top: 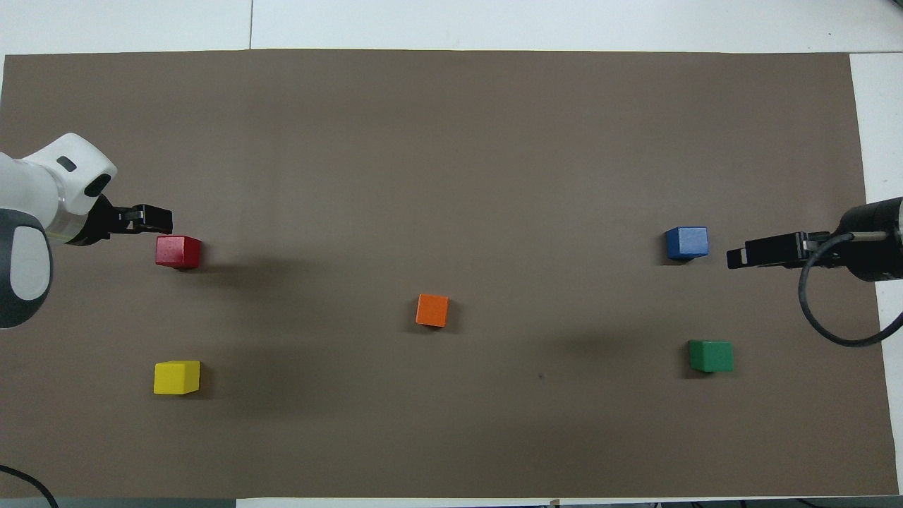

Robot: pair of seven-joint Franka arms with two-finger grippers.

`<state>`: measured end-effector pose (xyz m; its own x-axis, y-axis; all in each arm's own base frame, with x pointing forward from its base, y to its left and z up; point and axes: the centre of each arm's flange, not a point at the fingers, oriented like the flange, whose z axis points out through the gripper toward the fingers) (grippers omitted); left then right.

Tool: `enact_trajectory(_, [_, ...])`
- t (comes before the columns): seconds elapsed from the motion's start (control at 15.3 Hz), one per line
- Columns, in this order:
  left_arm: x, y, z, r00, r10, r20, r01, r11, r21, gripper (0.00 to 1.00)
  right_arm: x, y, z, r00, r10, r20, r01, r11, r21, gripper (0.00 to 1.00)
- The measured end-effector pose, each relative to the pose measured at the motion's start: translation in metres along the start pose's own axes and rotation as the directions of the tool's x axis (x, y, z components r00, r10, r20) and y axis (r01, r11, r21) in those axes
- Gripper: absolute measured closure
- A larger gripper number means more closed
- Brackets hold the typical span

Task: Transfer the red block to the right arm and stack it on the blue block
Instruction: 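Grasp the red block with the left gripper while the right gripper advances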

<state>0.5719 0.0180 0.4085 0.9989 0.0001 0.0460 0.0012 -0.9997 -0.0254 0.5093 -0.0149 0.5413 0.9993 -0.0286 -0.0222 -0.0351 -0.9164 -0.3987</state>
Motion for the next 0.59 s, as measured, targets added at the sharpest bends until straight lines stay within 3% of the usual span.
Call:
enact_trajectory(0.13, [-0.002,-0.006,0.022,1.0,0.0,0.003,0.0,1.0,0.0,0.0,0.0,0.009,0.019,1.0,0.011,-0.023,-0.007,0.985,0.17,0.0])
enact_trajectory(0.33, [-0.004,-0.007,0.039,1.0,0.0,-0.013,0.0,1.0,0.0,0.0,0.0,0.028,0.053,0.998,-0.009,-0.069,0.037,0.909,0.416,0.0])
enact_trajectory(0.46, [-0.008,-0.006,0.048,1.0,0.001,-0.029,-0.001,1.0,0.0,0.0,0.003,0.029,0.074,0.996,0.029,-0.09,0.026,0.831,0.555,0.0])
enact_trajectory(0.59, [-0.012,-0.006,0.054,1.0,0.002,-0.027,-0.002,1.0,-0.001,0.0,0.003,0.017,0.095,0.992,0.07,-0.105,0.022,0.723,0.691,0.0])
